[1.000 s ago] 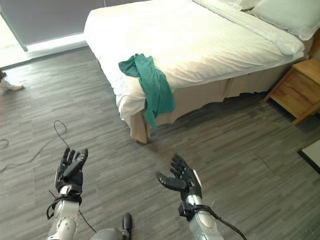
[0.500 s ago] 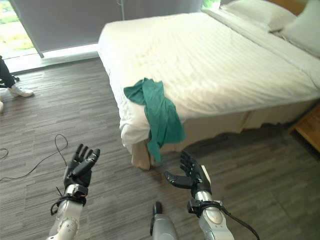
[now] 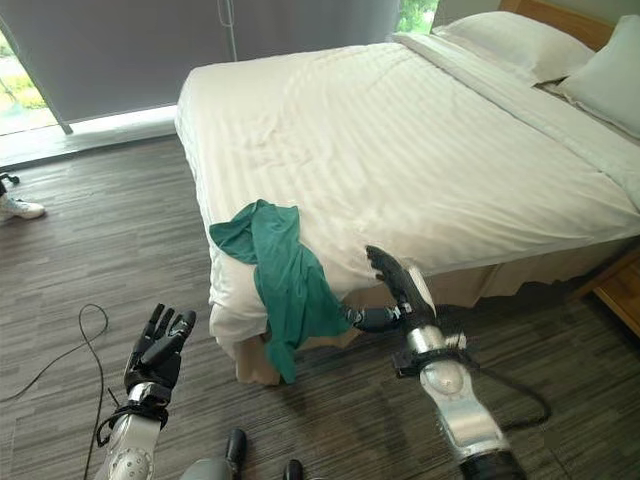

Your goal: Pick up bed clothes into laundry basket.

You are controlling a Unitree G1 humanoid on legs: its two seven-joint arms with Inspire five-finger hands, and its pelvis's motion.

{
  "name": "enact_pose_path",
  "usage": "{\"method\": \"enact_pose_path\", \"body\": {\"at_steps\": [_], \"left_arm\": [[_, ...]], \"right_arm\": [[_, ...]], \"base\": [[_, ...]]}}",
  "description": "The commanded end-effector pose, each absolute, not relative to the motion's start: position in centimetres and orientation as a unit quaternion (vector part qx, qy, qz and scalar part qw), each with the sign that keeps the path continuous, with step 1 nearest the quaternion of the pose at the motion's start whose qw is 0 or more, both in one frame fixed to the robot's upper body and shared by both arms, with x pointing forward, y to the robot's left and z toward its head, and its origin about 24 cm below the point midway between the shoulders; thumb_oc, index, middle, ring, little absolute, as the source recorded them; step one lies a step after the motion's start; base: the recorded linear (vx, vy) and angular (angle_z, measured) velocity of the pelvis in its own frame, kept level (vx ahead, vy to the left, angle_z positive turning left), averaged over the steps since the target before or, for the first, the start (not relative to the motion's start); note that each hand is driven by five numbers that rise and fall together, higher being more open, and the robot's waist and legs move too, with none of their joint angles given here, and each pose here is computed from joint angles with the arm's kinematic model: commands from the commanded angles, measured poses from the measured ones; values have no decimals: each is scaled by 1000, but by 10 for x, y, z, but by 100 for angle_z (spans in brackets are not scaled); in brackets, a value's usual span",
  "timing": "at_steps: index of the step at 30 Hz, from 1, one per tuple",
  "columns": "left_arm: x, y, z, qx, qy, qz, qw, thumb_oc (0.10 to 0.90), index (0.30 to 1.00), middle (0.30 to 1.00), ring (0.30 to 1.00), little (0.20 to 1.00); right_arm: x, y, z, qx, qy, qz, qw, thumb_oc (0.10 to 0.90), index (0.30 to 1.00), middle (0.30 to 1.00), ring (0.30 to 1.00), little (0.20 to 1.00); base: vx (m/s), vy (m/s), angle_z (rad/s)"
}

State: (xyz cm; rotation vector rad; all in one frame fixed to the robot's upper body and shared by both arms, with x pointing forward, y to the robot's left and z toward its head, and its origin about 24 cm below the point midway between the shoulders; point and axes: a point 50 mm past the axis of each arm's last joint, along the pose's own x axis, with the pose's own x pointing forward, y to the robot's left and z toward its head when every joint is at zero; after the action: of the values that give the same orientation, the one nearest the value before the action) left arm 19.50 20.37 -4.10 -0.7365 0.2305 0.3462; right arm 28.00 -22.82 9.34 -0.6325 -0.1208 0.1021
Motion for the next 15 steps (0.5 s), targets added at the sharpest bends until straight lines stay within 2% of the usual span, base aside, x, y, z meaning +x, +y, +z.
{"method": "enact_pose_path", "body": {"at_steps": [1,3,6,9,15], "left_arm": [[222,215,12,-318,-9,87,944,800,900,900,900,900],[229,215,17,-326,-22,83,942,800,900,900,900,900],[242,196,25,-358,-33,55,932,800,900,900,900,900],[241,184,20,-369,-13,33,929,800,900,900,900,900],[249,191,20,-352,-10,37,935,800,900,900,900,900]], "right_arm": [[313,-194,162,-351,-214,71,909,800,900,900,900,900],[331,-182,165,-362,-213,84,904,800,900,900,900,900],[354,-174,159,-399,-179,84,895,800,900,900,900,900],[369,-172,147,-378,-138,69,913,800,900,900,900,900],[397,-171,141,-439,-67,60,894,800,900,900,900,900]], "base": [[5,49,-40],[-9,45,-11],[-8,27,18],[9,-1,11],[-21,-4,8]]}}
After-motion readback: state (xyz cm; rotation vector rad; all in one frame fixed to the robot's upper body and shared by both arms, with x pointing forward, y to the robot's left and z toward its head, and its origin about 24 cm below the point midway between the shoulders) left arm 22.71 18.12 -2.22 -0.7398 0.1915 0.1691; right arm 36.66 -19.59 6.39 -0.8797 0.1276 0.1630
